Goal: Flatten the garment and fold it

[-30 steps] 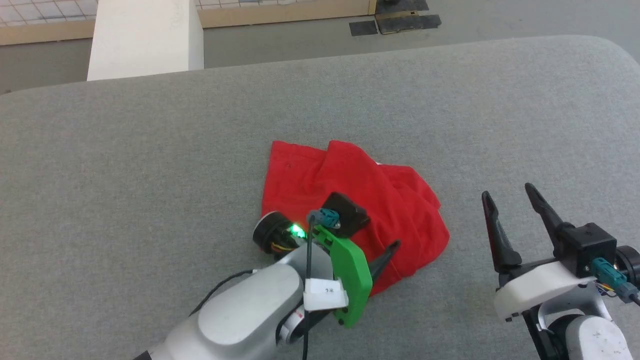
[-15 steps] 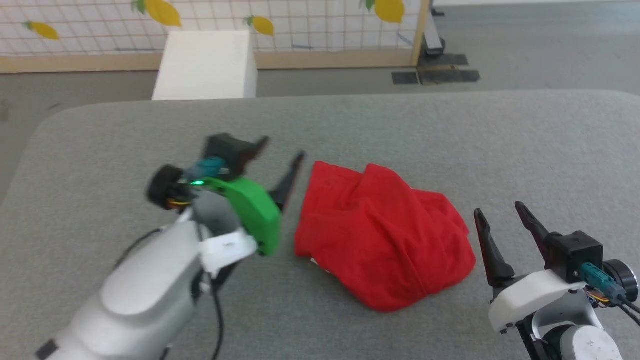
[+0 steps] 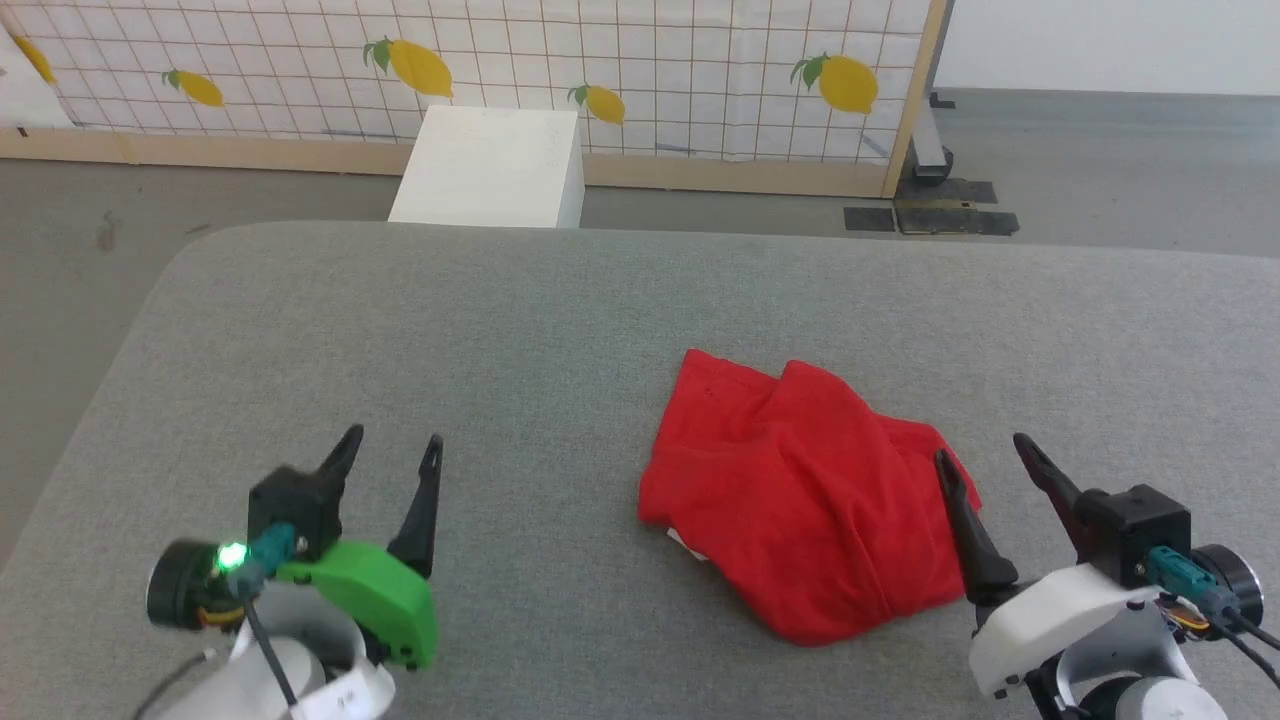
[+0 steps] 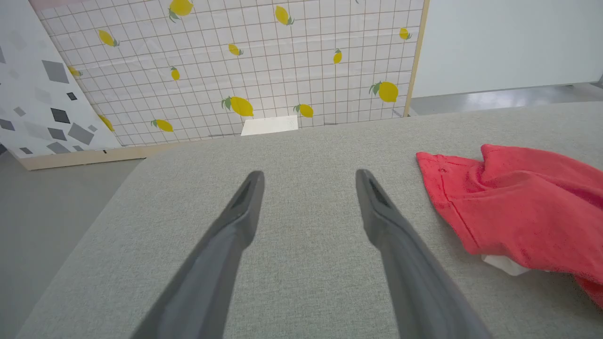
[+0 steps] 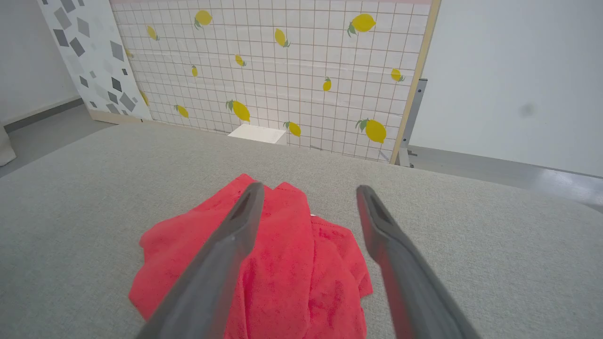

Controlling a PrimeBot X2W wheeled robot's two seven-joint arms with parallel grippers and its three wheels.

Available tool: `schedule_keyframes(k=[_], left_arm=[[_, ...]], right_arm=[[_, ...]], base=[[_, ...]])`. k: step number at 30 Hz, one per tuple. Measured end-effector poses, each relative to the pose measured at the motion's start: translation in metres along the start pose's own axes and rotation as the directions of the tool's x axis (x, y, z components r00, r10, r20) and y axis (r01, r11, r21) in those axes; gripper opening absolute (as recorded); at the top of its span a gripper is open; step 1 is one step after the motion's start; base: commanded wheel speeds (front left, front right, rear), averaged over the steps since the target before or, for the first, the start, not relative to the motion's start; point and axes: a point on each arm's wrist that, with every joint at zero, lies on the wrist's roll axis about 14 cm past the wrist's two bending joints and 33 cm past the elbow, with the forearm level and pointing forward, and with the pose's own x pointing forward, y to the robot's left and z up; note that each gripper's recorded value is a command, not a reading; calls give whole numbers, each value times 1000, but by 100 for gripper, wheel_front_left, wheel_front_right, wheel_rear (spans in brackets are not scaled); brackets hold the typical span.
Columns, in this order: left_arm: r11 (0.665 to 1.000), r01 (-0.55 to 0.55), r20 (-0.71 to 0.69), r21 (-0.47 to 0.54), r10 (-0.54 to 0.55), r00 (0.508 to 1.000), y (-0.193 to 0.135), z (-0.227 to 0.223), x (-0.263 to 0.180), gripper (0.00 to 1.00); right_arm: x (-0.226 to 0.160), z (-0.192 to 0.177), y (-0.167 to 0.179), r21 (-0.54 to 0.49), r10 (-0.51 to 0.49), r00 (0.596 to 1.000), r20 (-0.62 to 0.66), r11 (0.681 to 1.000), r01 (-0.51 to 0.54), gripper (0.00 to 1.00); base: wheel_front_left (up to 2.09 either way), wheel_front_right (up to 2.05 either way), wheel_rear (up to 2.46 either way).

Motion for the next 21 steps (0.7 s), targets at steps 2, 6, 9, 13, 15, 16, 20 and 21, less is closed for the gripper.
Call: schedule_keyframes(k=[2,6,9,13,15,16,20,21], left_arm=[[1000,-21,4,-13,21,1000,0,-4,-8,100],[998,-56,21,-40,57,998,0,-7,-18,100],[997,-64,28,-51,66,997,-2,-8,-21,100],[997,-65,35,-50,67,997,-1,-8,-21,100],[998,-53,39,-32,54,998,-3,-8,-20,100],[998,-49,41,-27,50,998,-4,-8,-20,100],[999,-41,34,-29,42,999,-6,-12,-21,100],[999,-42,32,-31,43,999,-7,-13,-21,100]], right_arm=[[-2,-2,1,1,2,1000,-6,1000,-2,100],[-4,-4,2,1,4,1000,-10,1000,-4,100],[-4,-3,3,1,6,1000,-10,1000,-6,100],[-4,-4,3,2,6,1000,-14,1000,-6,100],[-4,-5,3,3,6,1000,-17,1000,-6,100],[-4,-6,3,3,5,1000,-17,1000,-5,100],[-4,-7,2,5,4,1000,-21,1000,-3,100],[-4,-7,2,5,3,1000,-22,1000,-3,100]], base=[[0,0,0],[0,0,0],[0,0,0],[0,0,0],[0,0,0],[0,0,0],[0,0,0],[0,0,0]])
